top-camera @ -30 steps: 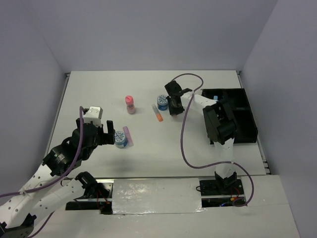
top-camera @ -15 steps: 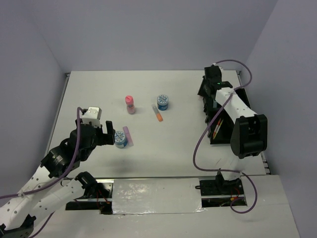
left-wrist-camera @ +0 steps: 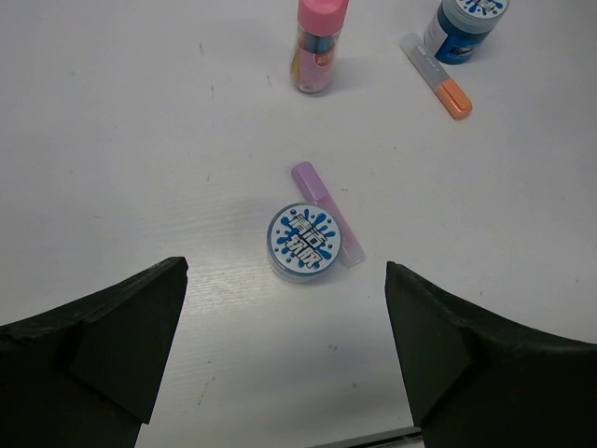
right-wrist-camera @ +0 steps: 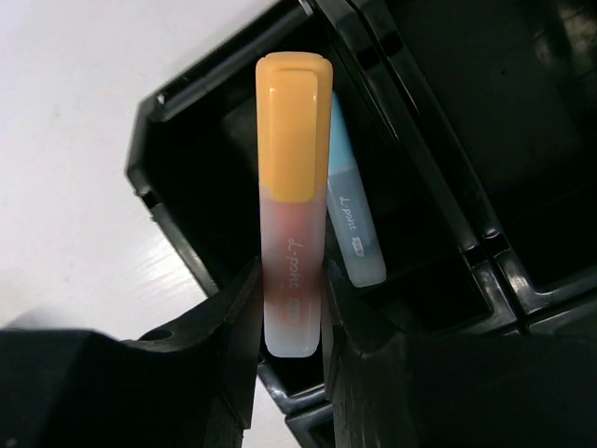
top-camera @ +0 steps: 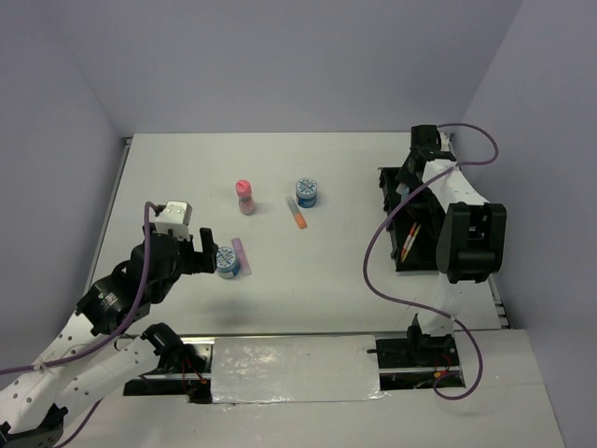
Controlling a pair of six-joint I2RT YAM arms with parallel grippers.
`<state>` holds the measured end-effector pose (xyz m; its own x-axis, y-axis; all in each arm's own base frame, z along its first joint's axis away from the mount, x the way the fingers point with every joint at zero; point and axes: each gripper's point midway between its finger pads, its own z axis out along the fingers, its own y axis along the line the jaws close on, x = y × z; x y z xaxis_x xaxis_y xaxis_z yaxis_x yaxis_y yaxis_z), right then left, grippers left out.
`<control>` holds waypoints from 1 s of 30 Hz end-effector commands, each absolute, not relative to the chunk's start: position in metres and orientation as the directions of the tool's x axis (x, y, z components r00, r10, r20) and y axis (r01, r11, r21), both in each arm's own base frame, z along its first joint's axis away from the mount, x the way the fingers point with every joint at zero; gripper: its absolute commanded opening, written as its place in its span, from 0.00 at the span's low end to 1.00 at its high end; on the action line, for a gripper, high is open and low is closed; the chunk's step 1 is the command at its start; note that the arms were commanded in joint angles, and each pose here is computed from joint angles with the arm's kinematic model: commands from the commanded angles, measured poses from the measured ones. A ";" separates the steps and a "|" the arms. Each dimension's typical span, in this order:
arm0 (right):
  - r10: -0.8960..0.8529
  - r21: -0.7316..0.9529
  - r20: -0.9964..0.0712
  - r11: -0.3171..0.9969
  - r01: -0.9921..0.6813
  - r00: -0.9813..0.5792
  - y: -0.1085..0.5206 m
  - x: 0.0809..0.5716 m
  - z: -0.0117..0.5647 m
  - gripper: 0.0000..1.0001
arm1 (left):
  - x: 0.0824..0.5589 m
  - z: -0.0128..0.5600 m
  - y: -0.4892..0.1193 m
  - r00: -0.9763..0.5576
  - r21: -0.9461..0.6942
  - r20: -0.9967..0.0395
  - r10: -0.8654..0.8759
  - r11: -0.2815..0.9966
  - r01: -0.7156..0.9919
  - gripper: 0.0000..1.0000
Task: Sort the stationery into containers
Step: Place the stationery in the storage box, then pick up the stationery from the center of the board.
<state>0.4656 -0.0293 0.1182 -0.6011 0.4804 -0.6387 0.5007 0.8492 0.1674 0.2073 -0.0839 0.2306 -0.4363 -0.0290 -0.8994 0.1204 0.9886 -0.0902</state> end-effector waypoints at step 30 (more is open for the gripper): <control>-0.245 0.054 -0.684 0.922 -0.383 -0.687 0.287 0.404 0.128 0.71 | 0.214 0.243 -0.066 -0.390 -0.089 -0.918 -0.079 0.996 0.009 0.99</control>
<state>0.3913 0.2896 0.1437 -0.6687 -0.2145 -0.7119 -0.4106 0.9048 0.1130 0.2104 -0.0647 0.2285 -0.4285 -0.0492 -0.9022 0.0115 0.9981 -0.0599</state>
